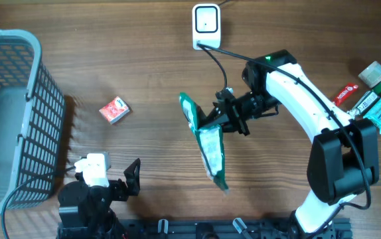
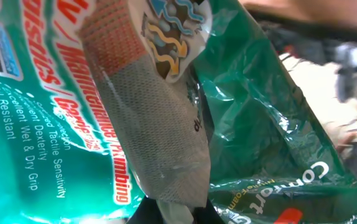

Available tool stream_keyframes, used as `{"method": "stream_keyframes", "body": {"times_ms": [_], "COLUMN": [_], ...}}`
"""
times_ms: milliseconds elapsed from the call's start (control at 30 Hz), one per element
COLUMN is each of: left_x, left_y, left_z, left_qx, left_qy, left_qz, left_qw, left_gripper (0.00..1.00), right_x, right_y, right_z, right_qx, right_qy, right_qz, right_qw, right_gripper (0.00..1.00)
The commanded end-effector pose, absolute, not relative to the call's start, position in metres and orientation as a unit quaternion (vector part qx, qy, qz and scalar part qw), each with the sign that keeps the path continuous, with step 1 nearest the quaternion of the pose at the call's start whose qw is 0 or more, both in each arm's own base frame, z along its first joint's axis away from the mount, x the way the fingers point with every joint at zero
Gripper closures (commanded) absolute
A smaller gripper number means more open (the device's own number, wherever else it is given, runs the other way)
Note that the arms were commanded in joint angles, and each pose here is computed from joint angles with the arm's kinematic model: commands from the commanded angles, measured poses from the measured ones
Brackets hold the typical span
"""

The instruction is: Scan the item barcode

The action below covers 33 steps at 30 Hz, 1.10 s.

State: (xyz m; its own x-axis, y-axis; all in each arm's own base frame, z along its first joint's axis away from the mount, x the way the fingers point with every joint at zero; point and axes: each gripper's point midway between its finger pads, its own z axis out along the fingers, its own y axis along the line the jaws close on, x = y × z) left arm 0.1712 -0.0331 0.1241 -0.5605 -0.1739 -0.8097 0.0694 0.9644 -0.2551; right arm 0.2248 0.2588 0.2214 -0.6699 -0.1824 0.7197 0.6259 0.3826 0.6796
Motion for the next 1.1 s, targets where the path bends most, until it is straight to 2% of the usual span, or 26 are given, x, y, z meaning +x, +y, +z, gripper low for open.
{"method": "stream_keyframes", "body": {"times_ms": [0, 333, 500, 600, 767, 867, 1067], "left_x": [0.172, 0.172, 0.172, 0.172, 0.172, 0.172, 0.172], "left_y": [-0.034, -0.034, -0.034, -0.034, -0.034, -0.034, -0.034], "left_z": [0.125, 0.125, 0.125, 0.125, 0.125, 0.125, 0.125], "left_qx": [-0.027, -0.027, -0.027, -0.027, -0.027, -0.027, -0.027], "left_qy": [0.871, 0.871, 0.871, 0.871, 0.871, 0.871, 0.871], "left_qz": [-0.131, -0.131, -0.131, -0.131, -0.131, -0.131, -0.131], "left_qw": [0.472, 0.472, 0.472, 0.472, 0.472, 0.472, 0.472], "left_gripper": [0.0, 0.0, 0.0, 0.0, 0.0, 0.0, 0.0], "right_x": [0.234, 0.229, 0.231, 0.228, 0.218, 0.208, 0.226], "right_y": [0.265, 0.262, 0.261, 0.26, 0.256, 0.239, 0.179], "right_z": [0.244, 0.234, 0.235, 0.241, 0.284, 0.326, 0.346], "right_qx": [-0.165, -0.133, -0.031, -0.033, -0.017, 0.007, -0.032], "right_qy": [-0.697, -0.724, -0.735, -0.736, -0.712, -0.696, -0.723], "right_qz": [-0.582, -0.571, -0.619, -0.617, -0.658, -0.694, -0.688], "right_qw": [0.386, 0.363, 0.275, 0.276, 0.246, 0.186, 0.055], "right_gripper": [0.96, 0.96, 0.96, 0.96, 0.96, 0.96, 0.96]}}
